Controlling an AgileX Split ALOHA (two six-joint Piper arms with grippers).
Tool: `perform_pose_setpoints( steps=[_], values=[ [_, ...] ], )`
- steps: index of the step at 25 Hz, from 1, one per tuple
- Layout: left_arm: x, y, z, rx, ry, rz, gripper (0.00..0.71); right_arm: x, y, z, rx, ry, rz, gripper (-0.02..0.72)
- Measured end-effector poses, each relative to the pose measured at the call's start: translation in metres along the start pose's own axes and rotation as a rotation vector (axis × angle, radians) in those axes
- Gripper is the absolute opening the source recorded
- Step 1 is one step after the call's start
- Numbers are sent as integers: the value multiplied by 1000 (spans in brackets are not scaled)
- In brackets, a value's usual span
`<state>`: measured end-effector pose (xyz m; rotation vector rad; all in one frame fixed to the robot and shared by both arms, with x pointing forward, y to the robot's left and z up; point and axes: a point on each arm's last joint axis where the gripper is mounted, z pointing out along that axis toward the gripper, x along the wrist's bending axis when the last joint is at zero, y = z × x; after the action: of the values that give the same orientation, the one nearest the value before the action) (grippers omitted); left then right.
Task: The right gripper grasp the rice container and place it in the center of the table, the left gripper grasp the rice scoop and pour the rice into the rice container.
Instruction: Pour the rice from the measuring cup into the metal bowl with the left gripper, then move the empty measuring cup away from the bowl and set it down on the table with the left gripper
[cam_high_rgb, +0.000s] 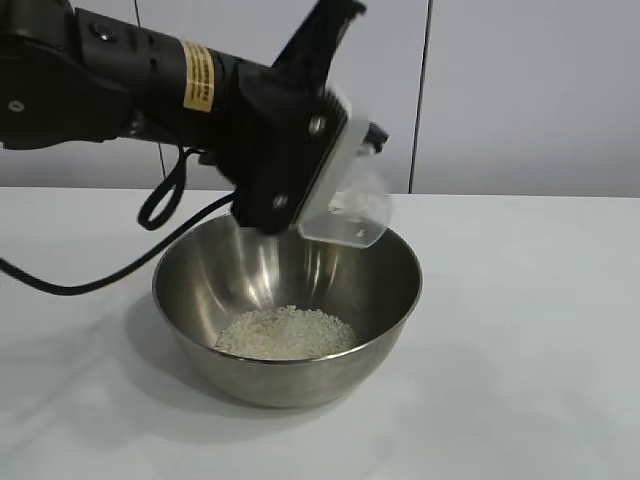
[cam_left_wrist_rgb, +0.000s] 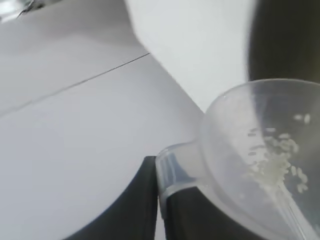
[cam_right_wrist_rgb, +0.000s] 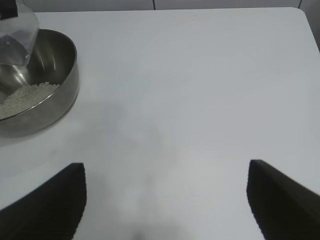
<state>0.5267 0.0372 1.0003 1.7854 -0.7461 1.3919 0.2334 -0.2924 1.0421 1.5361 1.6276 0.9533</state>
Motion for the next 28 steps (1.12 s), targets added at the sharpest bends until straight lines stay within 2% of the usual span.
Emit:
perform_pose_setpoints(
  steps=[2,4,6,8,11,13,16,19,24,28],
  values=[
    [9,-1,0,2,106,-306,15,0,0,0,0,0,0,599],
    [18,-9,-2,45,228,-625,11,0,0,0,0,0,0,599],
    [20,-17,-4,90,301,-801,5,0,0,0,0,0,0,599],
    [23,-27,-8,143,374,-923,5,0,0,0,0,0,0,599],
    [28,-41,-21,199,464,-1025,3,0,0,0,0,0,0,599],
    [32,-49,-37,210,521,-1082,3,0,0,0,0,0,0,599],
    [34,-74,-77,232,662,-1213,3,0,0,0,-1,0,0,599],
    [15,-97,-122,265,761,-1299,3,0,0,0,-3,-1,0,599],
    [-41,-113,-172,428,680,-1304,3,0,0,0,-3,-1,0,599],
    [-75,-122,-185,529,639,-1352,3,0,0,0,-3,-1,0,599]
  ],
)
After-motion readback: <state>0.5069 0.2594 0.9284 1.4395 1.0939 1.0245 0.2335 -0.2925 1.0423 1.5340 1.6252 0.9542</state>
